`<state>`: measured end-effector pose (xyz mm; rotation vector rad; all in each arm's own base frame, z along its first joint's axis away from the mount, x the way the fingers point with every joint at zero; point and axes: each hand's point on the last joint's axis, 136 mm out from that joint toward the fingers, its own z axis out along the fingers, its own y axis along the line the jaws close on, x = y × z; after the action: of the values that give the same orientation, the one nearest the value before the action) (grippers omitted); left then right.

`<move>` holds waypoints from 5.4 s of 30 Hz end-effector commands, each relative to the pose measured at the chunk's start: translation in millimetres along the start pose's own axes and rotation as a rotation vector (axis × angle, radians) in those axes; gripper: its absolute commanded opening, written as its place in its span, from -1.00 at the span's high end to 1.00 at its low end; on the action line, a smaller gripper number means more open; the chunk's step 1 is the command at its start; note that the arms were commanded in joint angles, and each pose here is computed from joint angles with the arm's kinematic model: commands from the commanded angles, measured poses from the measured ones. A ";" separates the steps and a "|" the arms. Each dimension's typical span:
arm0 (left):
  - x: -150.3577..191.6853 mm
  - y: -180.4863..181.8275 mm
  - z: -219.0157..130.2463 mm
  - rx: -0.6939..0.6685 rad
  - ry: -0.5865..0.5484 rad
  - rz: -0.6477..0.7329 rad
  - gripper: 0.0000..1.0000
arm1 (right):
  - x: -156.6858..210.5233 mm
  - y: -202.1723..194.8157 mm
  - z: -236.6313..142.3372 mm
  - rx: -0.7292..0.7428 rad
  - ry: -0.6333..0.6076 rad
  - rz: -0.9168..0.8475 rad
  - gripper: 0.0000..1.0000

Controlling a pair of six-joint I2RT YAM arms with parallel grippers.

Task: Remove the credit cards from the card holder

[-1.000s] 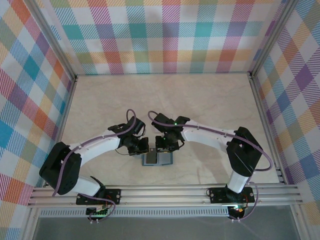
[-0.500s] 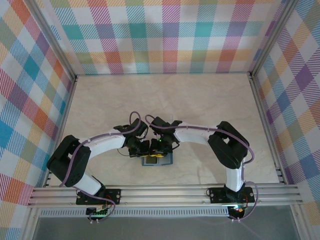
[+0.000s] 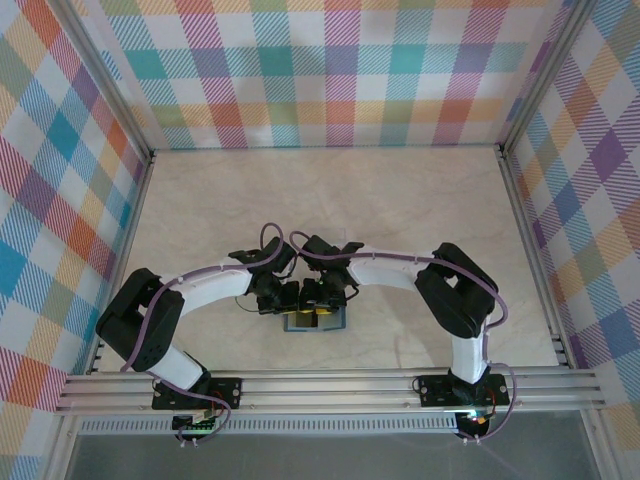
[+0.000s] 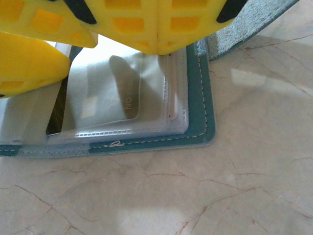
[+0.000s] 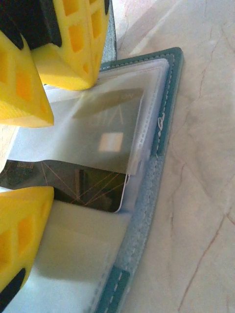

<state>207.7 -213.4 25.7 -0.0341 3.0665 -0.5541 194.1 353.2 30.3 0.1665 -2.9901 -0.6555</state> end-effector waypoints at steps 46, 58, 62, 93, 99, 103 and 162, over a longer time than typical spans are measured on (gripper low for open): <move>23.3 21.6 24.8 -0.198 0.135 0.059 1.00 | 1.3 6.9 -16.5 -0.350 -0.008 0.005 0.72; 21.7 19.4 17.9 -0.204 0.121 0.061 1.00 | 3.9 -13.0 -28.4 -0.226 -0.023 0.018 0.95; 20.2 15.9 11.1 -0.193 0.102 0.061 1.00 | 10.0 -34.3 -33.7 -0.102 -0.019 0.038 0.96; 17.0 11.0 5.7 -0.177 0.085 0.074 1.00 | 7.1 -50.6 -47.1 0.034 -0.046 0.025 0.96; 17.0 10.5 5.5 -0.177 0.086 0.073 1.00 | 5.5 -50.6 -48.9 0.037 -0.058 0.023 0.96; 16.4 9.3 4.9 -0.173 0.084 0.075 1.00 | 5.9 -49.6 -50.8 0.034 -0.061 0.018 0.96; 2.2 19.7 -56.7 -0.048 -0.130 0.023 0.72 | -95.6 0.7 -162.9 0.337 -0.349 -1.314 1.00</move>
<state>209.6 -184.3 74.9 -0.0336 2.9452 -0.4596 297.7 303.0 179.7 1.7113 -3.2388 -0.4362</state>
